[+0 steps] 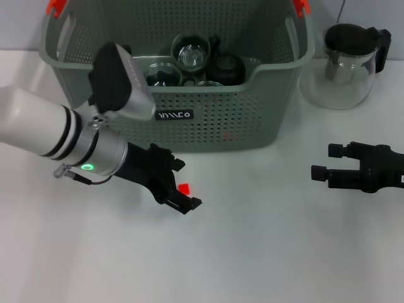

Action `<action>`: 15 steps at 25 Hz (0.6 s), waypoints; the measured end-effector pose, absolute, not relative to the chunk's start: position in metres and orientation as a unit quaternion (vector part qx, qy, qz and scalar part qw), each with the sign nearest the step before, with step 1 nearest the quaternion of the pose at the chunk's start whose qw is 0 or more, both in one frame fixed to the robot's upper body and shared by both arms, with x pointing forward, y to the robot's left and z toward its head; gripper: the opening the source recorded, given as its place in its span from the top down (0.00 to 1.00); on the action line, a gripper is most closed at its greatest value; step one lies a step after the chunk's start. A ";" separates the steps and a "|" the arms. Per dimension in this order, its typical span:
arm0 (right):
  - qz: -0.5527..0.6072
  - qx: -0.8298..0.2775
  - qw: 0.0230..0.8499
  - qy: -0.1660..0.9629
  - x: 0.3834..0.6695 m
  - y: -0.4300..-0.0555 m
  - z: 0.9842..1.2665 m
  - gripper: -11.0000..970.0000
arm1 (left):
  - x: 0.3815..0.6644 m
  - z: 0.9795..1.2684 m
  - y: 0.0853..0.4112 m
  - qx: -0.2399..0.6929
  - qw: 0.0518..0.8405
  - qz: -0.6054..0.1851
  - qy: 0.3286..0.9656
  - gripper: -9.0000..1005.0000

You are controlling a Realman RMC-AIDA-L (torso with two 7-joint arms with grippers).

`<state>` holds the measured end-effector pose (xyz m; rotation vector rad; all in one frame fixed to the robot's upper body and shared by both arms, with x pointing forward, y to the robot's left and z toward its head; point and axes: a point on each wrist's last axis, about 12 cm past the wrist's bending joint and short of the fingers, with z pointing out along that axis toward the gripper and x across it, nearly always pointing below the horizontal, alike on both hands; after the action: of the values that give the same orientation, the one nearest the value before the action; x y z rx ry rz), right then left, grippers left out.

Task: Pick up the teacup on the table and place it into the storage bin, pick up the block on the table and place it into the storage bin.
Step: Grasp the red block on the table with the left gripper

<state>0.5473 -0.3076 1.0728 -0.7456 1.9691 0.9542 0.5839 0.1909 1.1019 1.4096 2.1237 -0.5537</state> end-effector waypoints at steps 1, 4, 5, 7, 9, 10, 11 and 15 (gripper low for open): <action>0.377 -0.295 0.403 0.780 0.547 -0.308 1.073 0.04 | 0.584 1.101 0.189 0.524 0.261 -0.199 0.786 0.07; 0.377 -0.294 0.405 0.780 0.548 -0.308 1.073 0.04 | 0.586 1.100 0.181 0.530 0.260 -0.184 0.786 0.07; 0.377 -0.294 0.405 0.780 0.548 -0.308 1.073 0.04 | 0.587 1.100 0.179 0.531 0.260 -0.181 0.786 0.07; 0.377 -0.295 0.405 0.779 0.549 -0.307 1.073 0.04 | 0.587 1.100 0.176 0.535 0.260 -0.177 0.784 0.09; 0.377 -0.295 0.405 0.779 0.549 -0.307 1.073 0.04 | 0.588 1.099 0.174 0.539 0.259 -0.173 0.783 0.15; 0.377 -0.294 0.405 0.779 0.549 -0.307 1.073 0.04 | 0.588 1.099 0.174 0.539 0.258 -0.170 0.784 0.18; 0.377 -0.294 0.405 0.779 0.549 -0.307 1.073 0.04 | 0.589 1.099 0.174 0.539 0.257 -0.165 0.785 0.21; 0.376 -0.294 0.405 0.779 0.549 -0.306 1.073 0.04 | 0.590 1.095 0.172 0.543 0.248 -0.147 0.789 0.31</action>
<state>0.5487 -0.3063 1.0728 -0.7426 1.9665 0.9499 0.5905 0.1721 1.0955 1.4806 2.1494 -0.4009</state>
